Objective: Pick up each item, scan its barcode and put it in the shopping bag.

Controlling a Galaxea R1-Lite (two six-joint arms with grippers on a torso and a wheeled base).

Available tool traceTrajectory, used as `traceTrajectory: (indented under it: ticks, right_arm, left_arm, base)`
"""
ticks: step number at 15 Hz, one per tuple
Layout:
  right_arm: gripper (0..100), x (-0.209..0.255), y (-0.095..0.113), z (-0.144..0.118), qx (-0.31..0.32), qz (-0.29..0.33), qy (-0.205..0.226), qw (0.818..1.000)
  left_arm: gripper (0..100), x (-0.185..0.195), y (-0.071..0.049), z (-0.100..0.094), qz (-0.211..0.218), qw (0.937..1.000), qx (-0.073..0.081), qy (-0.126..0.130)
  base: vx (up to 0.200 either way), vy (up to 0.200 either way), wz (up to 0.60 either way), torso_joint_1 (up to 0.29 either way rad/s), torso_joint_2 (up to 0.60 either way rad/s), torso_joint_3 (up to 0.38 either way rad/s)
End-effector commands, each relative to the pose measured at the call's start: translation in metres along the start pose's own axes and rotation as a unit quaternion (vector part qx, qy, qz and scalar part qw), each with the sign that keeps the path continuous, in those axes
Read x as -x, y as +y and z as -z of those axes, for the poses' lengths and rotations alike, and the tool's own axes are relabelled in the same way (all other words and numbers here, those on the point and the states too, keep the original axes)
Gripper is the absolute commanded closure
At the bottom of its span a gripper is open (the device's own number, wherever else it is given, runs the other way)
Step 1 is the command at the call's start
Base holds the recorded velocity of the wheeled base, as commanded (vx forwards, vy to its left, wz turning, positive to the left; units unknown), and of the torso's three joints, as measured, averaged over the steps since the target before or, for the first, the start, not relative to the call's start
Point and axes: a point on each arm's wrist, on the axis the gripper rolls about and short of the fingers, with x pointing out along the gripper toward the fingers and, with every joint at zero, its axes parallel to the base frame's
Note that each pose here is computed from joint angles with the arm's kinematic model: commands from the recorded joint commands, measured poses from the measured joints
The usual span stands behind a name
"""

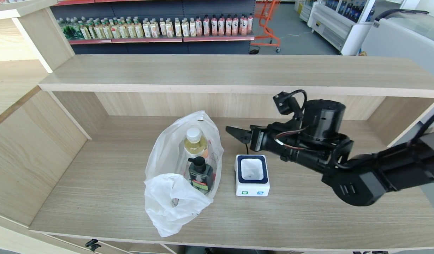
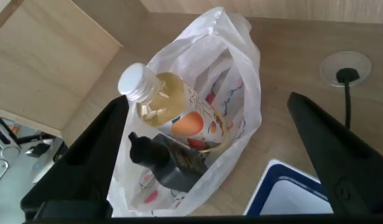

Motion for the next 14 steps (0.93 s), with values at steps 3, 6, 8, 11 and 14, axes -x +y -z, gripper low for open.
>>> traceTrajectory:
  ticks: [3,6,8,11,14]
  right_arm:
    - [0,0.188,0.006,-0.033,0.061,0.102,-0.054,0.991]
    - [0,0.281,0.023,-0.002,0.079,0.257,-0.030,0.963]
    - [0,0.329,0.035,0.032,0.078,0.342,-0.031,0.936]
    - [0,0.361,0.046,0.088,0.121,0.415,-0.065,0.899]
    - [0,0.371,0.046,0.124,0.126,0.449,-0.053,0.883]
  left_arm:
    - [0,0.000,0.000,0.000,0.000,1.0000,0.000,0.000]
    - [0,0.000,0.000,0.000,0.000,1.0000,0.000,0.000]
    - [0,0.000,0.000,0.000,0.000,1.0000,0.000,0.000]
    - [0,0.000,0.000,0.000,0.000,1.0000,0.000,0.000]
    - [0,0.000,0.000,0.000,0.000,1.0000,0.000,0.000]
  base:
    - [0.000,0.000,0.00,0.000,0.00,0.000]
    - [0.000,0.000,0.00,0.000,0.00,0.000]
    - [0.000,0.000,0.00,0.000,0.00,0.000]
    - [0.000,0.000,0.00,0.000,0.00,0.000]
    - [0.000,0.000,0.00,0.000,0.00,0.000]
